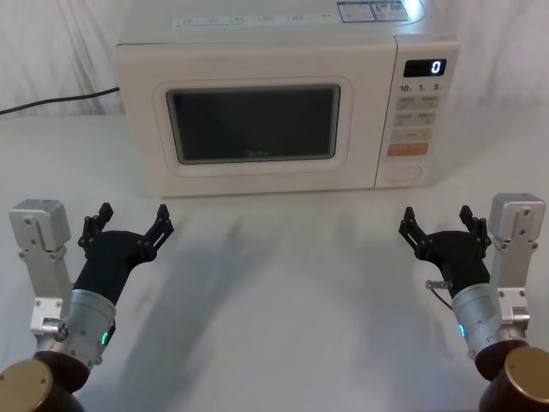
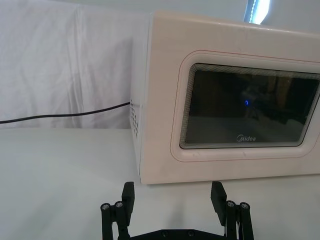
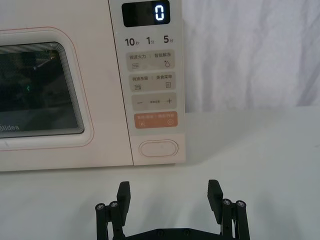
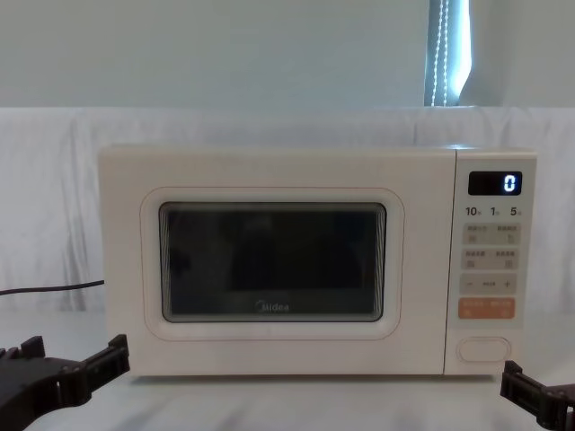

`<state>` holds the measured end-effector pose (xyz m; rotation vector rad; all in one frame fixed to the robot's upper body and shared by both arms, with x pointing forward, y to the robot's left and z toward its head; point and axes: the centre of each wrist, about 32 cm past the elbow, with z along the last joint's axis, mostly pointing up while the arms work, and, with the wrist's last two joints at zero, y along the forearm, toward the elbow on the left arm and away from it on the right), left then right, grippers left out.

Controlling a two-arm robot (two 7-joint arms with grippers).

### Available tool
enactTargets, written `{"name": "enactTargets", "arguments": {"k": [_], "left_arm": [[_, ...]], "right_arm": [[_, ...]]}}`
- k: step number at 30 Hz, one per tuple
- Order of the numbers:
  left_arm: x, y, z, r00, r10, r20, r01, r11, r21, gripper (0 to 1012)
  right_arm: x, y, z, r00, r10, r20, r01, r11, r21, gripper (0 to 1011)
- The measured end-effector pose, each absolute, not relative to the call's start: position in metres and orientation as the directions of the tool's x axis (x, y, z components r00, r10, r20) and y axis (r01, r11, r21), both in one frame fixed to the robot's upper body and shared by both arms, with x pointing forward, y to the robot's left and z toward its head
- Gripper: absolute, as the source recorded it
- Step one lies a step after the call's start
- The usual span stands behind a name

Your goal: Press the button to open the microwave door with one hand; close the microwave door with the other hand.

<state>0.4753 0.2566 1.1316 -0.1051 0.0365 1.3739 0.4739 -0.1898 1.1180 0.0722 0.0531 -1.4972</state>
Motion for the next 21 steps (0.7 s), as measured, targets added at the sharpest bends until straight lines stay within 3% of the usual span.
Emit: {"name": "enactTargets", "arguments": {"k": [21], "left_arm": [[0.4753,0.2566,1.1316,0.196,0.977,-0.087,-0.98,0.192,-0.053,1001]], "right_arm": [[0.4739,-0.1898,1.118,0.073,-0.994,-0.08,0.997,0.072,0.015,1002]]}}
